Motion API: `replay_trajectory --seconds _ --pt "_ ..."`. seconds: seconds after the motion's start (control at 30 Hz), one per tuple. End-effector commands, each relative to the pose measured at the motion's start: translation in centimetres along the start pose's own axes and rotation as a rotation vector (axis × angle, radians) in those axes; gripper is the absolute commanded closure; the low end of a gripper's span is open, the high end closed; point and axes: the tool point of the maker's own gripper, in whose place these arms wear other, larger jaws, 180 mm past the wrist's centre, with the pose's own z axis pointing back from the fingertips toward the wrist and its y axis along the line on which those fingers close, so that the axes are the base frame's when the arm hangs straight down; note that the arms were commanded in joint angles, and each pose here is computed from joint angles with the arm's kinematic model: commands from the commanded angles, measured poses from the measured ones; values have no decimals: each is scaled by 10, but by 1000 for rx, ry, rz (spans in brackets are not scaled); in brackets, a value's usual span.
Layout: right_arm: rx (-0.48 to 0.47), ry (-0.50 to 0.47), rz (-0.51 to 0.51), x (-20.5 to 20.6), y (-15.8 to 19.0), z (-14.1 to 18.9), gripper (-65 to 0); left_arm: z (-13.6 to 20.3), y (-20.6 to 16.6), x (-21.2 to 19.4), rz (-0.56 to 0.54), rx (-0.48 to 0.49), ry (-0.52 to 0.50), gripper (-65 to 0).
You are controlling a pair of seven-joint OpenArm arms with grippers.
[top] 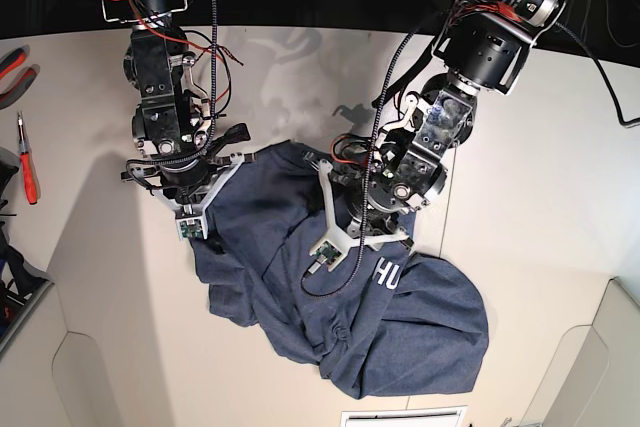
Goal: Layout the t-shirt on the table in an organized manner, then fold the t-shirt properly
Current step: 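Lower the left gripper onto the shirt and grasp the fabric, then pull both grippers apart to spread the shirt open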
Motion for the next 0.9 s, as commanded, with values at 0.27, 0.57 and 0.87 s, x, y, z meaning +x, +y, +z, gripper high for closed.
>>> replay_trajectory --seconds 0.27,0.57,0.87 --pt "-3 -37 -5 15 -2 2 -8 3 31 20 -32 144 -51 -276" --pt "-4 -37 -4 15 -2 2 -8 3 26 26 -13 112 -87 0" --pt "-39 -29 16 11 -20 1 0 35 103 -2 51 293 -40 0"
